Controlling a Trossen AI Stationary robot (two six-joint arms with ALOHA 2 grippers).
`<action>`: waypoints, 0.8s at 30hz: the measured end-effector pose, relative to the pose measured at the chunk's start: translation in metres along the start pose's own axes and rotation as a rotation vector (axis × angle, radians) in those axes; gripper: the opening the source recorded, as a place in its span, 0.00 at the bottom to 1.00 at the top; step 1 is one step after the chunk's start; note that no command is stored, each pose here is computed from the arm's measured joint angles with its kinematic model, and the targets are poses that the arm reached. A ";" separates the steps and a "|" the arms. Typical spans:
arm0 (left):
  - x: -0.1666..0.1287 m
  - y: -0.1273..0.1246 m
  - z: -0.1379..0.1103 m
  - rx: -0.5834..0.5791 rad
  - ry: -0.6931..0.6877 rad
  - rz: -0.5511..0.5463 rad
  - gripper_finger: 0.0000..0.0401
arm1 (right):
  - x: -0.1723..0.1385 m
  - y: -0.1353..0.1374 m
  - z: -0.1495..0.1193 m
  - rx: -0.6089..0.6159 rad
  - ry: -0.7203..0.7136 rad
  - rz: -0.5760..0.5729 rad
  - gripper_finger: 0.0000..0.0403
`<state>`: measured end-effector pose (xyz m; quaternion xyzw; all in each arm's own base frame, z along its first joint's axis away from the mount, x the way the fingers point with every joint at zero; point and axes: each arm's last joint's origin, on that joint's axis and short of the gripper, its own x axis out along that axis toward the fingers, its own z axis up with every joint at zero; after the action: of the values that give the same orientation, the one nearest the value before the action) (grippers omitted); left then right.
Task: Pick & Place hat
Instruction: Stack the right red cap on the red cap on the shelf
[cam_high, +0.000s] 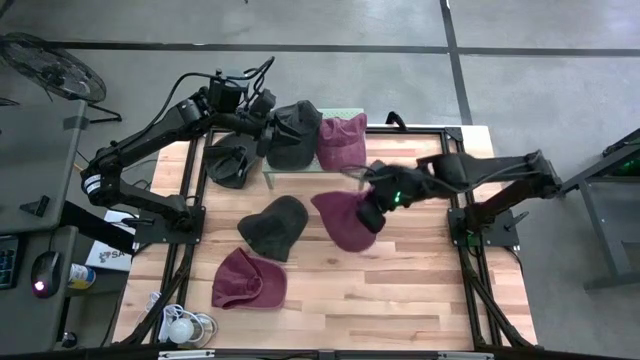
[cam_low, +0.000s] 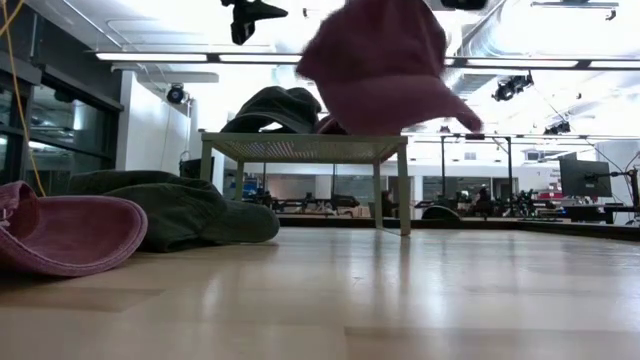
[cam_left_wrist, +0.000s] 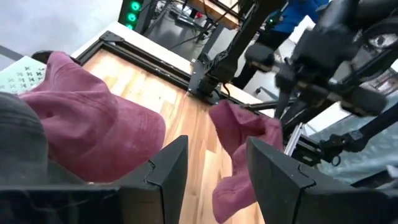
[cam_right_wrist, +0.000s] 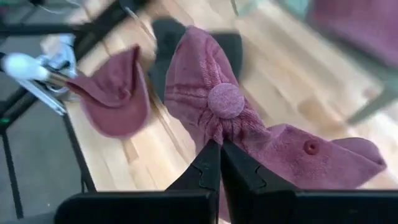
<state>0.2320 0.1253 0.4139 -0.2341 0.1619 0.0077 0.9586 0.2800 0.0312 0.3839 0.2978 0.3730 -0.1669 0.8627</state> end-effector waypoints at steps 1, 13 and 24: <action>0.000 0.000 0.000 -0.010 -0.001 0.000 0.40 | -0.004 0.000 0.005 -0.015 -0.014 0.007 0.00; -0.001 -0.004 0.013 -0.023 -0.120 -0.041 0.40 | -0.052 -0.014 0.054 -0.157 -0.185 0.040 0.00; -0.002 -0.007 0.021 0.010 -0.196 -0.052 0.40 | -0.063 -0.050 0.089 -0.120 -0.288 -0.005 0.00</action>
<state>0.2369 0.1287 0.4353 -0.2314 0.0614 0.0050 0.9709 0.2605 -0.0602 0.4598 0.2176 0.2557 -0.1874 0.9231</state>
